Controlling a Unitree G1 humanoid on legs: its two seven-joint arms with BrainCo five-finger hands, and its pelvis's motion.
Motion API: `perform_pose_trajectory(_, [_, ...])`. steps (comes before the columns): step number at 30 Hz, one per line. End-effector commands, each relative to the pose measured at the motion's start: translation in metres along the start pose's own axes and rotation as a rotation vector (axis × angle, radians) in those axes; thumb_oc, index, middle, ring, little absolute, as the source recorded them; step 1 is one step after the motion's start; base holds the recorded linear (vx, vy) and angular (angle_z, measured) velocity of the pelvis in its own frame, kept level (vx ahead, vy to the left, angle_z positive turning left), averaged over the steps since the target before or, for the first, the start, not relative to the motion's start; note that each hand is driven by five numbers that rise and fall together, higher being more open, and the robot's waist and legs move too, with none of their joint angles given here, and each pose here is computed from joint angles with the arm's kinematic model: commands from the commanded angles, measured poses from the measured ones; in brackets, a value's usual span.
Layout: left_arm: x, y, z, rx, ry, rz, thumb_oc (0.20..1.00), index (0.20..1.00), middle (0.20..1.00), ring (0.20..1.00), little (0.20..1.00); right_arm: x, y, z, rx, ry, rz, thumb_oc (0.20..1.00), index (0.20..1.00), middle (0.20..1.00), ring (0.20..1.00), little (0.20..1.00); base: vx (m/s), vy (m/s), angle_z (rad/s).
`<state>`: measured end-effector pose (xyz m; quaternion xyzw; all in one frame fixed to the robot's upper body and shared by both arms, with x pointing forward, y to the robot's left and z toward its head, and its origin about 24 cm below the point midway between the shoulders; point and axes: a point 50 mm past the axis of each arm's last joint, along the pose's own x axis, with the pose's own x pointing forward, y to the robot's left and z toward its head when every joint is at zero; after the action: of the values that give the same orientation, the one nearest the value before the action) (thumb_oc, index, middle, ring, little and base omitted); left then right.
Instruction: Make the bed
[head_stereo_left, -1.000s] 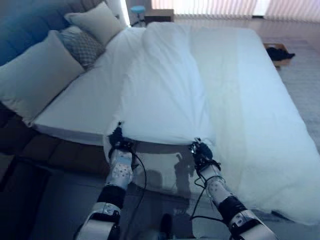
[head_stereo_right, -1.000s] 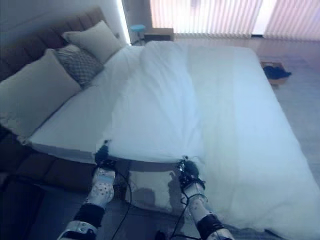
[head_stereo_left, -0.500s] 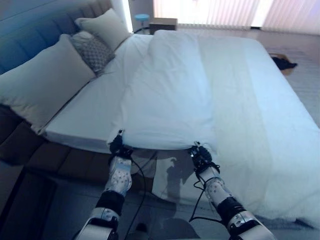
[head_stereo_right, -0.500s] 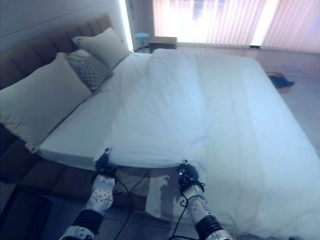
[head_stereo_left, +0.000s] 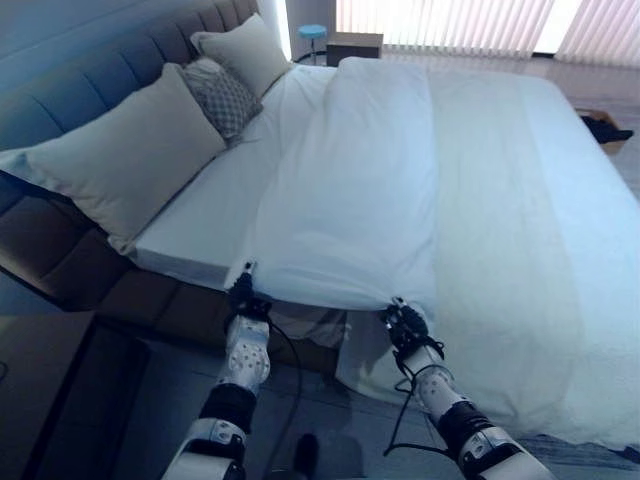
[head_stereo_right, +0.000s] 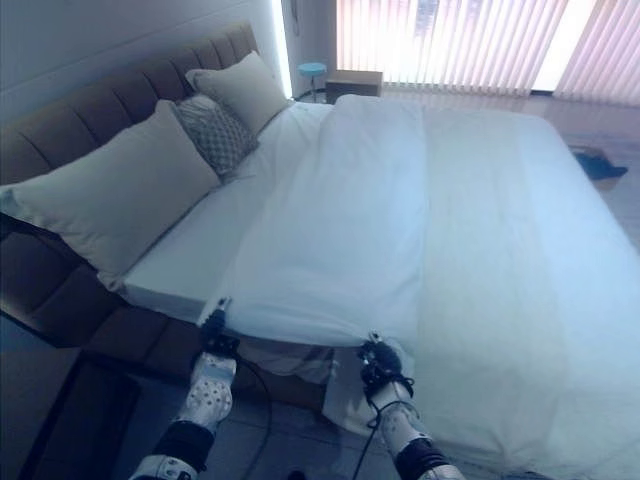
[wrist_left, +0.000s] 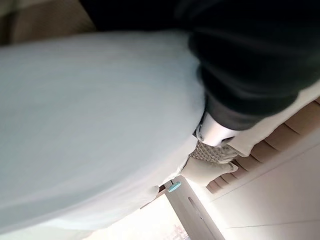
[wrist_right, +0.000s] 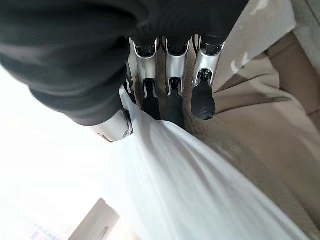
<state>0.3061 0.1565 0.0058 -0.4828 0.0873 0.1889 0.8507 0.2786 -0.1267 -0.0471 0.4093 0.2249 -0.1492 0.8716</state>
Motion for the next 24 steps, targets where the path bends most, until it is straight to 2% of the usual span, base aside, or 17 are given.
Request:
perform_pose_trajectory(1, [-0.007,0.029,0.065,0.022,-0.263,0.012,0.2,0.2,0.2,0.2,0.2,-0.003,-0.011,0.02,0.04,-0.102,-0.003,0.2,0.2,0.2,0.2,0.2,-0.02,0.164,0.25])
perform_pose_trajectory(6, [-0.01,0.044,0.064,-0.052,-0.272,0.093,0.2,0.2,0.2,0.2,0.2,-0.004,-0.011,0.011,0.035,-0.066,-0.013,0.2,0.2,0.2,0.2,0.2,0.04,0.207,-0.4])
perform_pose_trajectory(14, [-0.009,0.042,0.052,-0.037,-0.226,0.097,0.2,0.2,0.2,0.2,0.2,-0.003,-0.019,0.012,-0.036,-0.045,-0.038,0.2,0.2,0.2,0.2,0.2,0.08,0.395,-0.23])
perform_pose_trajectory(21, [-0.008,0.039,0.089,0.072,-0.347,0.07,0.2,0.2,0.2,0.2,0.2,-0.005,0.019,-0.006,-0.078,0.008,0.126,0.2,0.2,0.2,0.2,0.2,-0.04,0.332,-0.22])
perform_pose_trajectory(24, [-0.008,0.042,0.093,0.084,-0.363,0.079,0.2,0.2,0.2,0.2,0.2,-0.007,0.021,-0.007,-0.086,0.002,0.155,0.2,0.2,0.2,0.2,0.2,0.01,0.152,-0.5])
